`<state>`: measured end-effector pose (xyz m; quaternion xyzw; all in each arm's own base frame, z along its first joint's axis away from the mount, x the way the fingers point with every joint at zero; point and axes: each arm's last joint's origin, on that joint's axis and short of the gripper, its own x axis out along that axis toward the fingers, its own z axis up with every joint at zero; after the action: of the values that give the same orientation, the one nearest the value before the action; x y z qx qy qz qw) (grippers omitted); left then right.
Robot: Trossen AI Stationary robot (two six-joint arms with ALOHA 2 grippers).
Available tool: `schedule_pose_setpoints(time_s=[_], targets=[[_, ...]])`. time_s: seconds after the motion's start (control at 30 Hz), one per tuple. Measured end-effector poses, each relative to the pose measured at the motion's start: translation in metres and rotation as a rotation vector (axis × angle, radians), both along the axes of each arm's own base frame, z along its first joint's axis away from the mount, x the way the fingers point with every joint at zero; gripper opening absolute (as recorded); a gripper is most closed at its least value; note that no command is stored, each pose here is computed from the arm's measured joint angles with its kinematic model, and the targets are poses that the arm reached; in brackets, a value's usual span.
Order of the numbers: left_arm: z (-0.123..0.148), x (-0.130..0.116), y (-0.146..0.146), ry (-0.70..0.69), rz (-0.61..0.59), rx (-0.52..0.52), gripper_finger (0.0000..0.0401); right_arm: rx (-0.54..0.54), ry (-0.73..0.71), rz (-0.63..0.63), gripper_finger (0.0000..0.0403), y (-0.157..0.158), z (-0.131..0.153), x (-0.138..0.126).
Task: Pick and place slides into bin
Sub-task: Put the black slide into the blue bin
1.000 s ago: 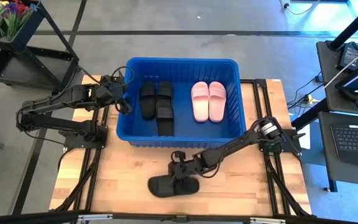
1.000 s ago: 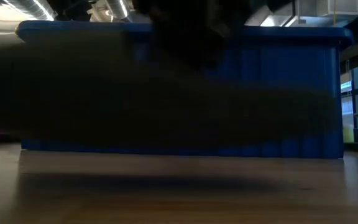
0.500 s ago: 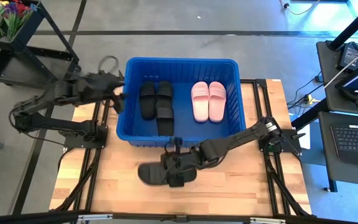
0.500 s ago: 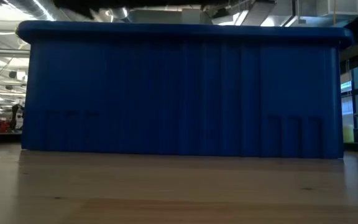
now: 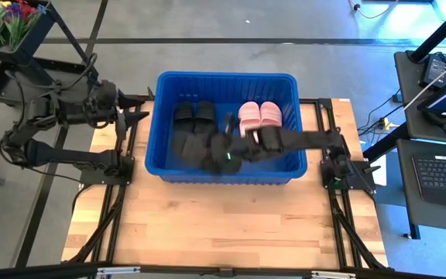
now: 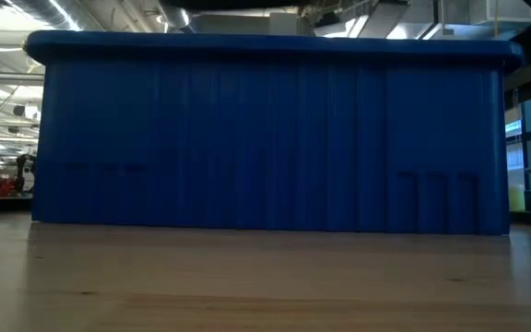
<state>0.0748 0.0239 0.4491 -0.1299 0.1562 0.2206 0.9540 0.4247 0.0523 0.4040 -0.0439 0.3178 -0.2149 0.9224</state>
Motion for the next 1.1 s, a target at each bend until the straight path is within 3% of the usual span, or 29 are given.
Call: schedule_pose_setpoints(time_s=[0.27,0.43,0.53,0.9,1.1], targets=[[-0.006,0.024,0.001,0.056,-0.052,-0.050,0.0228,-0.013,-0.063,-0.172,0.0011,-0.080,0.005,0.007],[-0.019,0.052,0.003,0.153,-0.074,-0.064,0.0228,-0.011,-0.156,-0.157,0.0011,-0.104,0.014,0.012],[-0.027,0.072,0.004,0.211,-0.091,-0.012,0.0228,-0.018,-0.187,-0.170,0.0011,-0.114,0.015,0.013],[-0.041,0.133,-0.014,0.263,0.196,0.270,0.0228,-0.027,-0.195,-0.264,0.0010,-0.150,0.007,0.017],[-0.055,0.156,-0.025,0.289,0.336,0.339,0.0228,-0.026,-0.205,-0.275,0.0010,-0.156,0.003,0.020]])
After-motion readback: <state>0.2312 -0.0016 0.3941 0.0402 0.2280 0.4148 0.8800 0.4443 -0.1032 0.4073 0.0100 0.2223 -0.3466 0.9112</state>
